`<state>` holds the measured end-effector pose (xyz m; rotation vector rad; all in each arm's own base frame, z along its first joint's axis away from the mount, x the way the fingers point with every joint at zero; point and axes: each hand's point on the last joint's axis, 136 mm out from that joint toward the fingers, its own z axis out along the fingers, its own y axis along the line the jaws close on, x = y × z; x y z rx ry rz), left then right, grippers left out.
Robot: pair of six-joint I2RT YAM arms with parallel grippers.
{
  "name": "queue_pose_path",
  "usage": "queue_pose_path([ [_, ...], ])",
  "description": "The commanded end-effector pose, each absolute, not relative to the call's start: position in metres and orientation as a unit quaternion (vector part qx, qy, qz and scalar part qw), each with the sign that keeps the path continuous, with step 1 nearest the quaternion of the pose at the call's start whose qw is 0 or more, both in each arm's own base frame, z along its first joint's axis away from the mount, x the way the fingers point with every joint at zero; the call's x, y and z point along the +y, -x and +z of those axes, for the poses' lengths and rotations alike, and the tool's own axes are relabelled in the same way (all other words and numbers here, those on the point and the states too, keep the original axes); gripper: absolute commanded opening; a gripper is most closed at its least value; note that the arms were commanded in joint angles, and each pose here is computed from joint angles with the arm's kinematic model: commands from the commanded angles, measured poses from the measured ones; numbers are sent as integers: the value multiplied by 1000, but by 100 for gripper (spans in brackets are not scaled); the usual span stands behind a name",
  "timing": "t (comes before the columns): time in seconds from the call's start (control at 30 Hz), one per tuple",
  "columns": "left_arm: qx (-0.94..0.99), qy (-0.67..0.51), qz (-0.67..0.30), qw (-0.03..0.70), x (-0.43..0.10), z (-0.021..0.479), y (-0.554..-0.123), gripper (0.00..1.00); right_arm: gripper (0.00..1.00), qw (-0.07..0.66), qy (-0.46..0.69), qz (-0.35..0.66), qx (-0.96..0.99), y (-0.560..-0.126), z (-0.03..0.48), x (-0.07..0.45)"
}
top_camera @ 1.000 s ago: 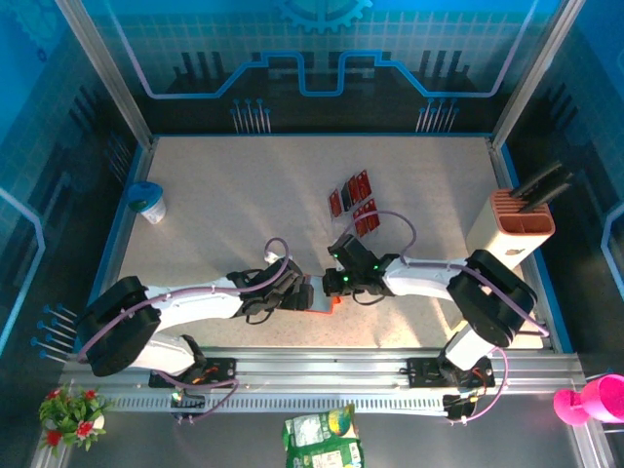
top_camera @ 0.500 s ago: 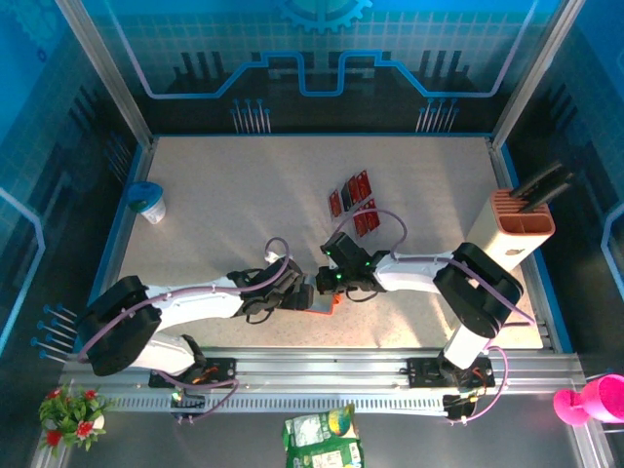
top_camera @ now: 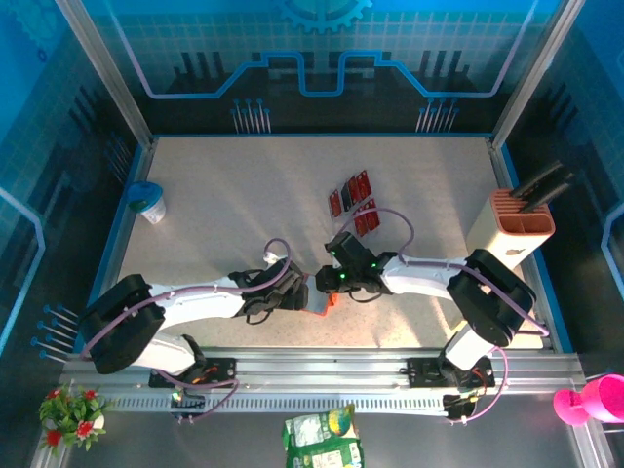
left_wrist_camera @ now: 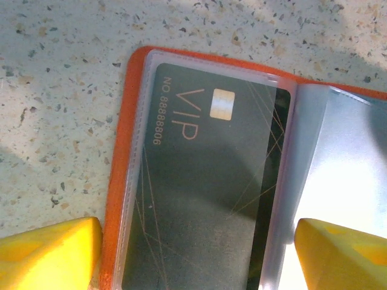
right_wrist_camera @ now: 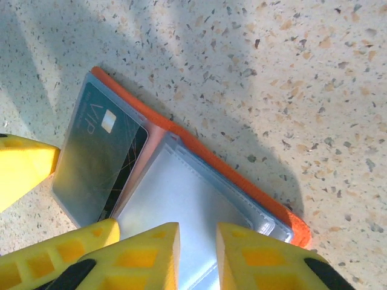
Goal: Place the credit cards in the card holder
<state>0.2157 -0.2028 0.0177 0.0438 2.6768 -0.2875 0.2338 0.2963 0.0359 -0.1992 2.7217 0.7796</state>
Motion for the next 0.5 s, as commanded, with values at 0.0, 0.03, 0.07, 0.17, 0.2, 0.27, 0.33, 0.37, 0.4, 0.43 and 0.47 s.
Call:
queue_pose_path([
  [0.0,976,-26,-96,193,-197,-1,-202,85,26,145,59,265,951,-229,31,291],
  [0.03,976,-26,-97,192,-197,-1,-201,84,26,143,58,266,951,-229,30,292],
  [0.07,976,-26,-97,193,-197,-1,-201,84,26,140,56,268,951,-229,28,293],
  [0.17,976,-26,-99,194,-197,0,-201,83,27,136,53,273,951,-227,25,295],
  [0.2,976,-25,-99,194,-197,0,-201,82,27,135,51,273,951,-227,23,295],
  [0.27,976,-25,-101,194,-197,-1,-200,82,28,136,51,275,950,-227,24,296],
  [0.33,975,-24,-102,195,-197,0,-200,82,29,138,51,278,949,-227,27,295],
  [0.37,975,-24,-102,195,-196,0,-200,82,30,142,50,279,948,-227,30,294],
  [0.4,975,-24,-102,195,-197,0,-200,83,30,145,50,279,948,-227,32,294],
  [0.43,975,-24,-105,196,-198,2,-201,84,30,151,50,279,947,-228,36,293],
  [0.47,975,-24,-106,196,-198,2,-201,85,31,155,50,277,947,-228,39,291],
])
